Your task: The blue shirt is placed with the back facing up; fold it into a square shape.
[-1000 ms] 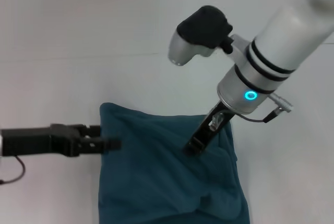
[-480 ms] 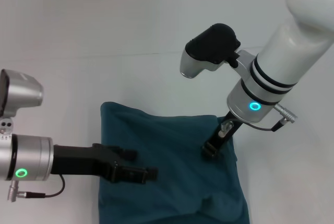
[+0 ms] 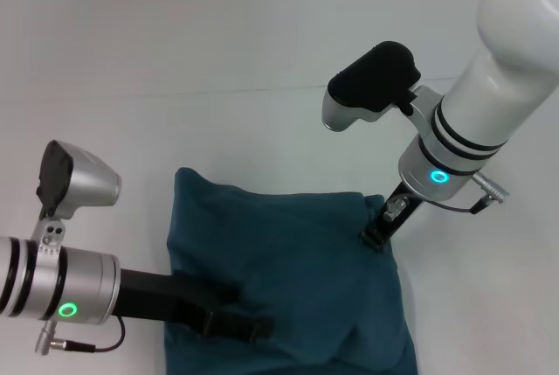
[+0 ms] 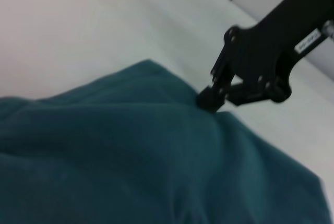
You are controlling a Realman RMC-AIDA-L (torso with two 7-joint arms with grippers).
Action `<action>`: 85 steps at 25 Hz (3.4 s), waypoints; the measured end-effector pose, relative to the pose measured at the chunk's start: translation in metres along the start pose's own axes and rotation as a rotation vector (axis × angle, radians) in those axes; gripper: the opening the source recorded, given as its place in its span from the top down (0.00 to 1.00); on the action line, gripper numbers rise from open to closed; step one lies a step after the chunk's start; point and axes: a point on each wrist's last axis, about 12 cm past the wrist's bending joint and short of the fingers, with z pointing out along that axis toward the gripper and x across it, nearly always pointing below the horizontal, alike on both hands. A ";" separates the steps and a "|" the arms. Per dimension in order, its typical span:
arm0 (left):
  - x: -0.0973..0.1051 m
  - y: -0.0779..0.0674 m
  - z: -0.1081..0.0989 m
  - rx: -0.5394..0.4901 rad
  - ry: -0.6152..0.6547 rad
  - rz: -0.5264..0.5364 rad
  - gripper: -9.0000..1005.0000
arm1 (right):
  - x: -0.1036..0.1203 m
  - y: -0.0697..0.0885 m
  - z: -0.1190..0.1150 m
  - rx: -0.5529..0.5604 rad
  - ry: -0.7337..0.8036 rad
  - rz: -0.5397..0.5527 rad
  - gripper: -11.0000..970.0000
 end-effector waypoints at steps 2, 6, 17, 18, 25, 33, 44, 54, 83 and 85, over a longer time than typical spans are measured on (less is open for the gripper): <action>0.001 0.000 0.001 -0.004 0.010 0.001 0.05 | 0.000 -0.001 0.000 0.009 -0.004 0.003 0.99; -0.004 -0.004 -0.005 0.028 -0.008 0.011 0.05 | -0.004 0.003 -0.013 -0.011 -0.032 -0.003 0.99; -0.018 -0.011 -0.038 0.092 -0.158 0.033 0.05 | -0.011 0.015 -0.043 -0.112 -0.136 -0.027 0.99; -0.016 -0.010 -0.040 0.088 -0.163 0.033 0.05 | -0.012 0.014 -0.040 -0.117 -0.138 -0.027 0.99; -0.004 -0.010 -0.043 0.081 -0.174 0.053 0.05 | -0.018 0.015 -0.016 -0.153 -0.130 -0.034 0.99; 0.005 -0.009 -0.045 0.066 -0.182 0.071 0.05 | -0.015 0.001 -0.002 -0.087 -0.136 0.005 0.99; 0.017 -0.018 -0.086 0.190 -0.274 0.150 0.05 | 0.039 -0.009 -0.062 -0.264 -0.429 -0.125 0.92; 0.035 -0.017 -0.104 0.194 -0.271 0.142 0.05 | 0.130 -0.019 -0.070 -0.451 -0.567 -0.305 0.58; 0.069 -0.016 -0.099 0.148 -0.278 0.047 0.06 | 0.208 -0.011 -0.051 -0.516 -0.618 -0.359 0.05; 0.069 -0.017 -0.099 0.147 -0.280 0.049 0.07 | 0.207 -0.011 -0.052 -0.515 -0.628 -0.371 0.05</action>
